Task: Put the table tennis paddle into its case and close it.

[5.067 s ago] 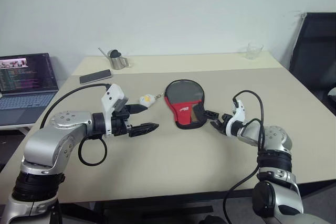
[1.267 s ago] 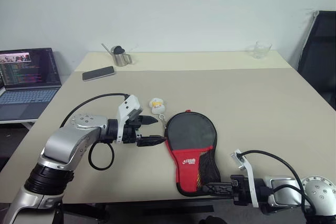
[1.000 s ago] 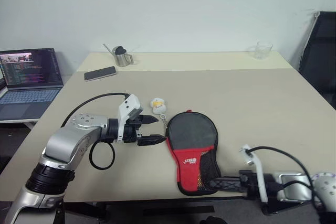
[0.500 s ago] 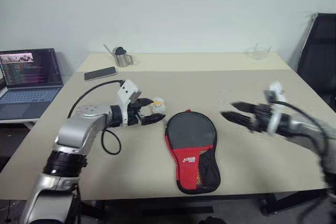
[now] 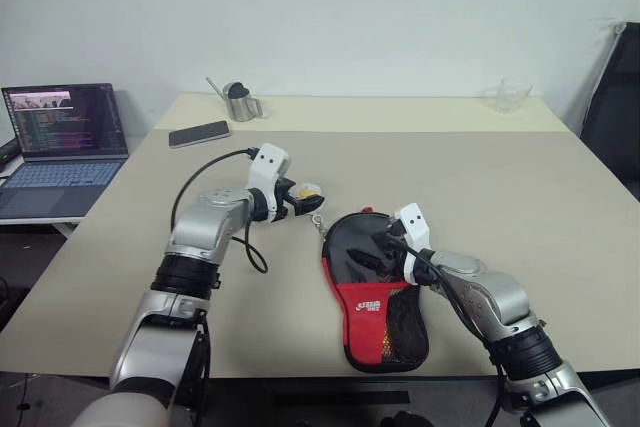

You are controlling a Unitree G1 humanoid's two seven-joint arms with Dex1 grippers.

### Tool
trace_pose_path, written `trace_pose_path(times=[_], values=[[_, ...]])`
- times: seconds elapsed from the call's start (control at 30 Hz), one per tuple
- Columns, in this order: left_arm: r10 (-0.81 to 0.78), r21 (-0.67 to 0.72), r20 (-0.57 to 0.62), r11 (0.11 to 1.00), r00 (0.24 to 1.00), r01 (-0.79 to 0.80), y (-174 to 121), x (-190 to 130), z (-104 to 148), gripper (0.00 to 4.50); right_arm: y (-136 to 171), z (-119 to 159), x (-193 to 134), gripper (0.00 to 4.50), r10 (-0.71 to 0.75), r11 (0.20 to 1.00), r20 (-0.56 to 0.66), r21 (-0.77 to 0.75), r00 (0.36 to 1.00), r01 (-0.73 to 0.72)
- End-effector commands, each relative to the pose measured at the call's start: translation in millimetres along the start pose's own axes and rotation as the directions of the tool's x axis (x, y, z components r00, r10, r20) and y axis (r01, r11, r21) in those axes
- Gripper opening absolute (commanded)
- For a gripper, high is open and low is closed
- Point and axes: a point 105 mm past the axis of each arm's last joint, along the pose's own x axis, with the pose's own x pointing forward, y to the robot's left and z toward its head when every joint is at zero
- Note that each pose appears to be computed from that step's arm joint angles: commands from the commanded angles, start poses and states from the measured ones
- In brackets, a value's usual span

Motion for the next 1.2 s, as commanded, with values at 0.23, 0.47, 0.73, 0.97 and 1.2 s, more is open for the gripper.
trace_pose_path(times=[0.23,0.47,0.73,0.97,1.2], values=[[0.146,0.015,-0.048,0.989,0.988,-0.146,17,23,-1,4.50,13,-34,9,4.21,0.054,0.997,-0.148,0.065,0.987,-0.045],[0.230,0.067,-0.077,0.972,0.970,-0.225,24,28,-14,4.50,10,-35,9,4.21,0.044,0.997,-0.152,0.066,0.987,-0.034],[0.215,0.163,-0.096,0.967,0.972,-0.198,9,42,-22,4.13,8,-33,9,4.25,0.027,0.997,-0.143,0.079,0.989,-0.016],[0.244,0.214,-0.108,0.953,0.964,-0.217,5,51,-28,1.74,0,-29,5,4.25,-0.008,0.996,-0.130,0.092,0.991,0.020],[0.286,0.277,-0.151,0.931,0.946,-0.237,11,47,-49,0.04,-2,-29,3,4.25,-0.021,0.995,-0.132,0.099,0.991,0.034]])
